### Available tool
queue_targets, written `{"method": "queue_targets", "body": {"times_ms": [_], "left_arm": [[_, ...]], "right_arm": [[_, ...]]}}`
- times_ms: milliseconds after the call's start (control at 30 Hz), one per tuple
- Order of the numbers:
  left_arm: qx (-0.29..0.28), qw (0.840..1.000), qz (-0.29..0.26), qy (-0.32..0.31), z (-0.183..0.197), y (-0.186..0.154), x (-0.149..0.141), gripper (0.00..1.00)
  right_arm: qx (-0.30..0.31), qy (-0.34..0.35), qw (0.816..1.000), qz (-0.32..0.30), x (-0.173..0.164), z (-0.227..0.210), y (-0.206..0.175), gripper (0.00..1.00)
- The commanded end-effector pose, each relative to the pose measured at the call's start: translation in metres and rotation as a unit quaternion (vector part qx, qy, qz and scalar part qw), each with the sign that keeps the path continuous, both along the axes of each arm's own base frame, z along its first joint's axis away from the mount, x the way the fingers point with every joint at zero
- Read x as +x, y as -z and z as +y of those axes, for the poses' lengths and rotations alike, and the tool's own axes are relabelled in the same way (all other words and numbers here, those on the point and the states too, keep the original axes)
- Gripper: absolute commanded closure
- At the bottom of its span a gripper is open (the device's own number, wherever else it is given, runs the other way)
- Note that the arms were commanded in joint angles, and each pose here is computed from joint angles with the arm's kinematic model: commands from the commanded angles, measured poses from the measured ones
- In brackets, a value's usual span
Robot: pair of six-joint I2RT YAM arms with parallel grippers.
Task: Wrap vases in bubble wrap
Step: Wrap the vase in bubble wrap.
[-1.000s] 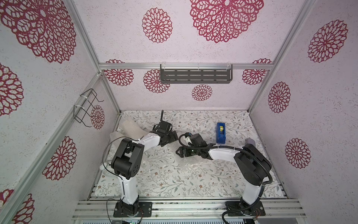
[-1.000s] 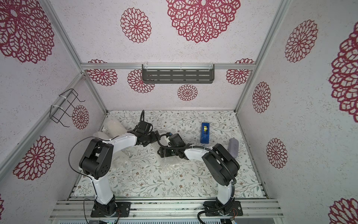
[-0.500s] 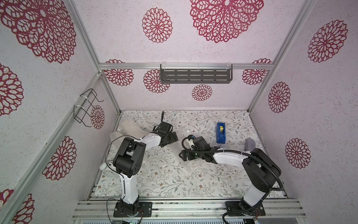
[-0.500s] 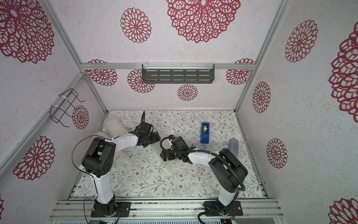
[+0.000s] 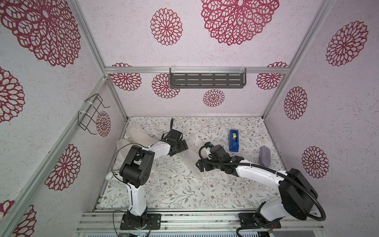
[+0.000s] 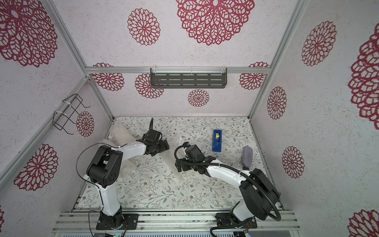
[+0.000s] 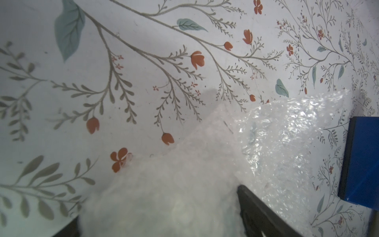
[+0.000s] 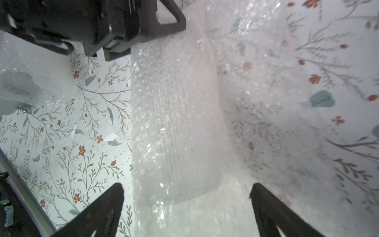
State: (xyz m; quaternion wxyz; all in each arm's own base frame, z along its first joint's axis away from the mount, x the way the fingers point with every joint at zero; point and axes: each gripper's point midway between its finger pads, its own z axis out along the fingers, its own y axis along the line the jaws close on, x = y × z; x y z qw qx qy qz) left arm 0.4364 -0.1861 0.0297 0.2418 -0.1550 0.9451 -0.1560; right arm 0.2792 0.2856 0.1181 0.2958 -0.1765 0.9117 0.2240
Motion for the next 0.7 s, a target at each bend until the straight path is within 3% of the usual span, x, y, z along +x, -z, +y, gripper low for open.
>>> {"method": "queue_targets", "body": {"times_ms": [0, 233, 667], "left_arm": [[0.045, 0.997, 0.054, -0.008, 0.019, 0.033, -0.023, 0.09], [0.045, 0.998, 0.052, -0.006, 0.016, 0.031, -0.023, 0.09], [0.067, 0.995, 0.065, -0.028, 0.025, 0.038, -0.022, 0.09]], "right_arm": [[-0.016, 0.005, 0.999, -0.04, 0.011, 0.0, -0.023, 0.02], [-0.009, -0.016, 0.999, -0.032, 0.019, 0.041, -0.009, 0.02], [-0.021, -0.017, 0.999, 0.022, -0.013, 0.038, 0.043, 0.04]]}}
